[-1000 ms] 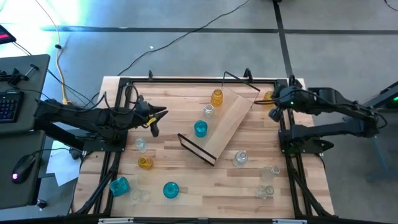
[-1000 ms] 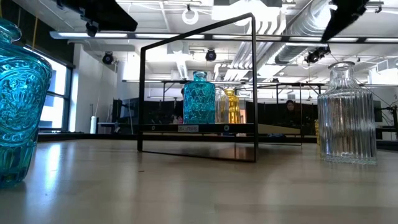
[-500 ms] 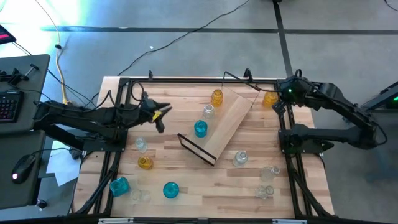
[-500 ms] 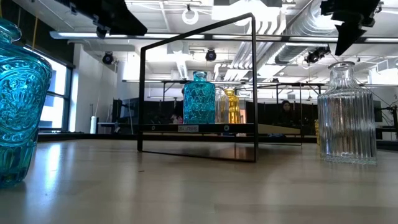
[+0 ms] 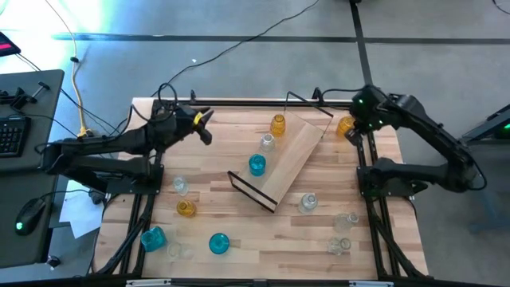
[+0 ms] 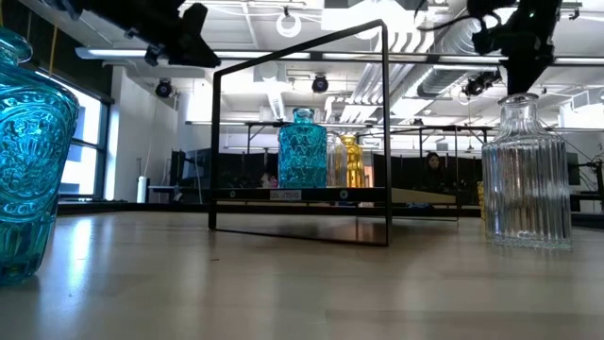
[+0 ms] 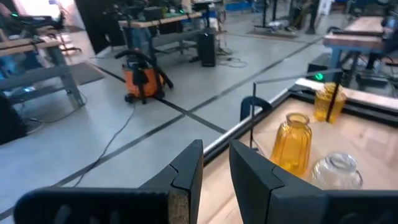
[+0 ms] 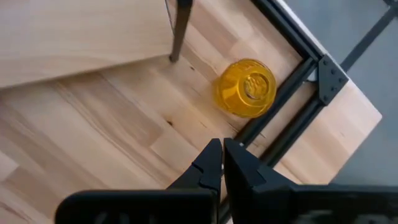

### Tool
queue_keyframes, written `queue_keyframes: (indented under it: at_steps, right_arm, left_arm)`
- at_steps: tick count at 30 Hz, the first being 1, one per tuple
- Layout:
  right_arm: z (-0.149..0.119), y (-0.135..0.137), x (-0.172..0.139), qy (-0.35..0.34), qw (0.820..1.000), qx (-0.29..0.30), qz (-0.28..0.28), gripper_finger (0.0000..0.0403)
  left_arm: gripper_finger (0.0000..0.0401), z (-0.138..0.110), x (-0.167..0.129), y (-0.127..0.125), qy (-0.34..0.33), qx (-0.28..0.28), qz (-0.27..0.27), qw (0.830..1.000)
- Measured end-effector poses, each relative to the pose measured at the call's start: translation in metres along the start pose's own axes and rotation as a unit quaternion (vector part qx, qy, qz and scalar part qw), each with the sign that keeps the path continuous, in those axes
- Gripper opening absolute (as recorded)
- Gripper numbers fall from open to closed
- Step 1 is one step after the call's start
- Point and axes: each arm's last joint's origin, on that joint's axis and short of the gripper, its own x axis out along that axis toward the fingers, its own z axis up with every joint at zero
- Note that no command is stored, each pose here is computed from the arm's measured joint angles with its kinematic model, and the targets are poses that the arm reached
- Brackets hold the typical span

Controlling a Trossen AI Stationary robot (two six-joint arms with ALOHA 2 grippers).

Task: Sort vases onto shelf
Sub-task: Put the top yellow vase on the shelf and align with the other yellow vase

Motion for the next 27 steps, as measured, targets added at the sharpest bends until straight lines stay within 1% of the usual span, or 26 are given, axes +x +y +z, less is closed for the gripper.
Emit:
queue_keyframes:
  at_steps: [2, 4, 9, 11, 13, 16, 22, 25, 27]
  right_arm:
    - [0.006, -0.003, 0.007, 0.020, 1.000, -0.002, 0.003, 0.0000]
    - [0.011, -0.005, 0.015, 0.039, 0.999, -0.005, 0.012, 0.0000]
    - [0.024, -0.010, 0.032, 0.071, 0.997, -0.025, 0.020, 0.0000]
    - [0.029, -0.012, 0.038, 0.081, 0.996, -0.035, 0.025, 0.0004]
    - [0.032, -0.013, 0.044, 0.093, 0.994, -0.045, 0.035, 0.0015]
    - [0.035, -0.014, 0.050, 0.102, 0.991, -0.063, 0.052, 0.0043]
    - [0.036, -0.020, 0.053, 0.091, 0.983, -0.135, 0.084, 0.0102]
    - [0.034, -0.024, 0.051, 0.076, 0.979, -0.167, 0.093, 0.0114]
    - [0.035, -0.027, 0.050, 0.060, 0.977, -0.179, 0.102, 0.0116]
  left_arm:
    - [0.0071, -0.001, 0.002, 0.002, 0.007, 0.010, -0.007, 1.000]
    - [0.0071, -0.002, 0.003, 0.006, 0.013, 0.017, -0.002, 1.000]
    - [0.0071, -0.002, 0.006, 0.013, 0.014, 0.014, 0.017, 1.000]
    - [0.0071, -0.002, 0.007, 0.014, 0.015, 0.013, 0.012, 1.000]
    - [0.0071, -0.003, 0.008, 0.015, 0.016, 0.012, 0.000, 1.000]
    - [0.0071, -0.004, 0.008, 0.015, 0.022, 0.014, -0.014, 1.000]
    - [0.0071, -0.005, 0.008, 0.015, 0.029, 0.013, -0.017, 0.999]
    - [0.0071, -0.005, 0.008, 0.015, 0.029, 0.011, -0.017, 0.999]
    - [0.0071, -0.005, 0.008, 0.015, 0.029, 0.006, -0.017, 0.999]
